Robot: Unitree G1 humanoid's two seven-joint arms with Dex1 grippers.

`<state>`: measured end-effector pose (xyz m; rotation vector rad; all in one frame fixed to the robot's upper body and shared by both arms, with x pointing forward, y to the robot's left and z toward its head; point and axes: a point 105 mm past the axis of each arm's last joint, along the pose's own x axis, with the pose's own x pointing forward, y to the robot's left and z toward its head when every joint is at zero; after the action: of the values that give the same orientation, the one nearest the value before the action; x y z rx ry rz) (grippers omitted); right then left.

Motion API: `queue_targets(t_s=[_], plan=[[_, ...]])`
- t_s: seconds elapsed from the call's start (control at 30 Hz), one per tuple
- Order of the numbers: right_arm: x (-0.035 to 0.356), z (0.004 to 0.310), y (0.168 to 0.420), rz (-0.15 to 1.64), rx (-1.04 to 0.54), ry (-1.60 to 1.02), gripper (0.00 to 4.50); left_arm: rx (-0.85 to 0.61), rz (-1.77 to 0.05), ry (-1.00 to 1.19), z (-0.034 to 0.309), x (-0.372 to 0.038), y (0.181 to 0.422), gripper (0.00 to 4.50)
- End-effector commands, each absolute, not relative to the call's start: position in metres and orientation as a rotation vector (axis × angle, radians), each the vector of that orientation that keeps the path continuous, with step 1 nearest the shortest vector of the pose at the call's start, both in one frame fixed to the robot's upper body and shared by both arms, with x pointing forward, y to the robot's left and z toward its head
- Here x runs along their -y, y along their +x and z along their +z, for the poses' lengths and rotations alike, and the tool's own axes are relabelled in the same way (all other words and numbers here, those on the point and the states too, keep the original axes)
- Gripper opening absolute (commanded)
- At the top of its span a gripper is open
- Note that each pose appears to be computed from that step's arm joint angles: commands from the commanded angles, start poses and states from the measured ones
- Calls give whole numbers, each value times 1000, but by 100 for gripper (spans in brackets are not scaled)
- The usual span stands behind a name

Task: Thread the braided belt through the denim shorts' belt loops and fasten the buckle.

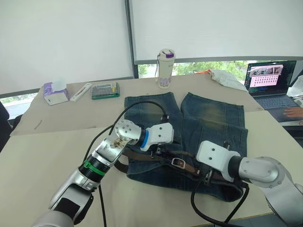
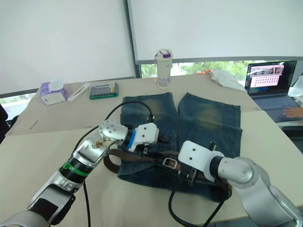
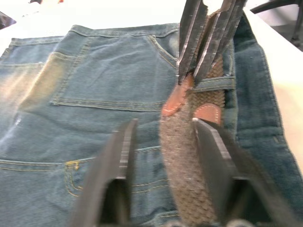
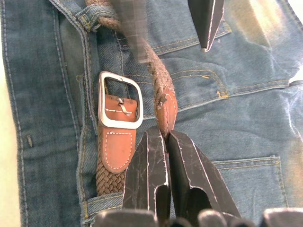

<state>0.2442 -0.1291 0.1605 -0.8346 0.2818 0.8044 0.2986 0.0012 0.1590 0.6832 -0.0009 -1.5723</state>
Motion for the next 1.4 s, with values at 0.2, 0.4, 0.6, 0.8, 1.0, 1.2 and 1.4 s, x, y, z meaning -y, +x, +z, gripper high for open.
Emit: queue_targets(t_s=[0.2,0.4,0.6,0.8,1.0,1.2,1.4], plan=[[127,177,246,788,-224,-850,0,60,-1530,766,162,3,300,242],[128,177,245,794,-233,-853,0,88,-1502,759,166,4,301,62],[126,175,245,798,-241,-811,38,94,-1486,742,164,-1,302,0],[138,153,248,687,-308,-717,183,23,-1392,636,153,-14,310,0],[133,132,236,705,-360,-670,183,-8,-1345,598,146,-17,311,0],[130,119,233,734,-404,-672,183,-24,-1335,597,139,-17,309,0],[129,110,234,762,-431,-722,183,-25,-1328,597,138,-16,310,0]])
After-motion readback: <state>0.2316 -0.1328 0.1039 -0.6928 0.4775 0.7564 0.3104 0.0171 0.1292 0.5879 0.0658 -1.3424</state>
